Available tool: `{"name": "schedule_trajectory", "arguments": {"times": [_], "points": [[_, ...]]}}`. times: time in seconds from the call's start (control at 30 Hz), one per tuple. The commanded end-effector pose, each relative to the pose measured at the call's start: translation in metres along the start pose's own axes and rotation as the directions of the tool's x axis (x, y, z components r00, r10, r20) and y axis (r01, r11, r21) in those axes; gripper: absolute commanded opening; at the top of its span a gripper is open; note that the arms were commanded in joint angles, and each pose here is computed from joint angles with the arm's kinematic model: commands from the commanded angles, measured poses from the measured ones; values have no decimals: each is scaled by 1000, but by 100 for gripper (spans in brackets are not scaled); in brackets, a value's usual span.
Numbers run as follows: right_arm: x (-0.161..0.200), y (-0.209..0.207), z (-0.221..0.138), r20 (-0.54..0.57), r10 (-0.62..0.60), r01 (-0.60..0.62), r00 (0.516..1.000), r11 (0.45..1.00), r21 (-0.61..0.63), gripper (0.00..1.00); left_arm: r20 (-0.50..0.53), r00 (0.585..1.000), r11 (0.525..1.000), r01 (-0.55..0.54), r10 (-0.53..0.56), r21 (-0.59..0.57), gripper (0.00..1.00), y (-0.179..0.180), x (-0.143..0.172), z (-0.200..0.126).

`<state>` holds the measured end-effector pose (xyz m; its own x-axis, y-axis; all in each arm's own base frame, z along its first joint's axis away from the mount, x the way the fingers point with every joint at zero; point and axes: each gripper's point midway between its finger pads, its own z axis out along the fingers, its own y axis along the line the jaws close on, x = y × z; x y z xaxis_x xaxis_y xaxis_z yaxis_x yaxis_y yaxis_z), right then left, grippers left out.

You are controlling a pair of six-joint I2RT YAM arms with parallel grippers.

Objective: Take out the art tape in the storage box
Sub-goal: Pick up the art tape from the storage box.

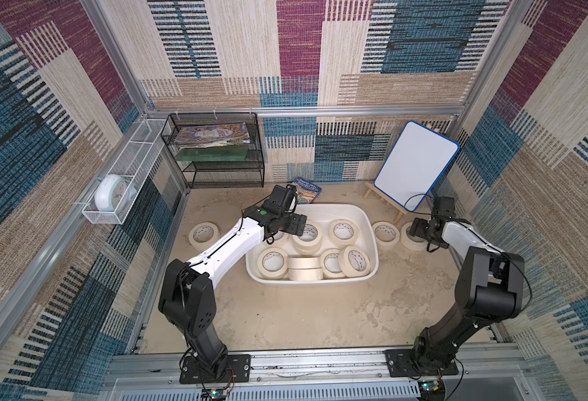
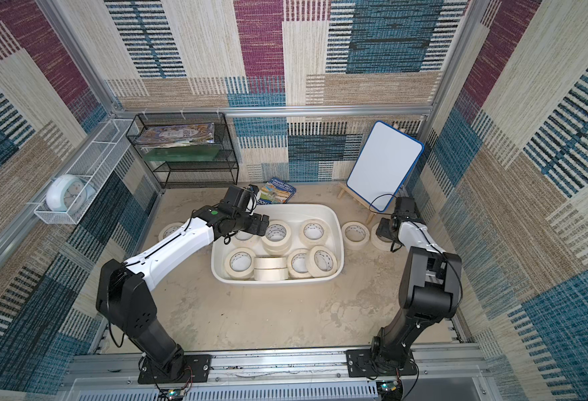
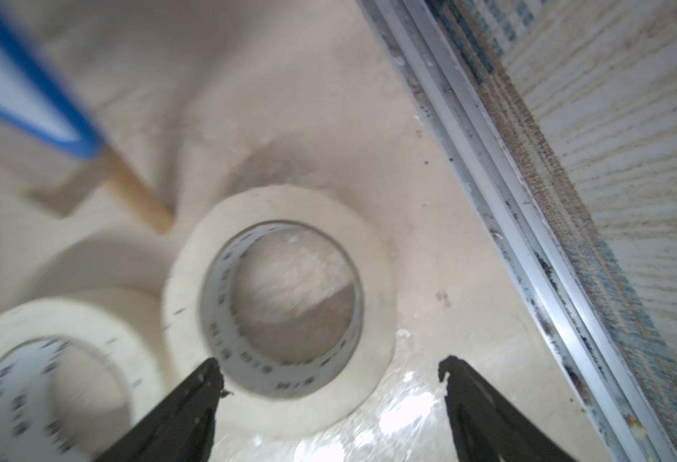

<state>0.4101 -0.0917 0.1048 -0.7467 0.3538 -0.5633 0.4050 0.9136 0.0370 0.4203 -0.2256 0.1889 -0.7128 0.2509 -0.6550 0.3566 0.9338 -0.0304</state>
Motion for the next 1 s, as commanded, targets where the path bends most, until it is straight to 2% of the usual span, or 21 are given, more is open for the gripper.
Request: {"name": "schedule_trajectory", "arguments": {"times": [0.0,0.2,0.33,0.43,0.53,0.7,0.83,0.97], "points": [[10,37,-27,-4,-25,25,1000,993,-118,95,-26,999,999,-20,20,26,92,-7,-2,17],[33,82,-73,-1,-153,150,988,968,-203,96,-151,988,998,-27,36,64,87,-17,17,57],[53,92,-85,-19,-201,190,979,950,-249,97,-204,978,999,-28,31,22,86,-9,32,72],[66,97,-94,-23,-215,199,976,934,-297,97,-216,976,1000,-4,4,-2,83,1,41,80],[71,100,-104,-7,-214,199,977,921,-334,98,-232,972,999,40,-32,32,74,2,48,89],[72,102,-108,-6,-214,199,977,917,-346,98,-235,970,995,71,-53,67,54,-4,48,100],[73,103,-108,-5,-217,202,976,916,-347,99,-229,972,995,67,-50,68,26,-5,44,102],[72,103,-108,-5,-220,205,976,917,-341,99,-218,975,997,54,-41,57,6,-3,38,98]]}}
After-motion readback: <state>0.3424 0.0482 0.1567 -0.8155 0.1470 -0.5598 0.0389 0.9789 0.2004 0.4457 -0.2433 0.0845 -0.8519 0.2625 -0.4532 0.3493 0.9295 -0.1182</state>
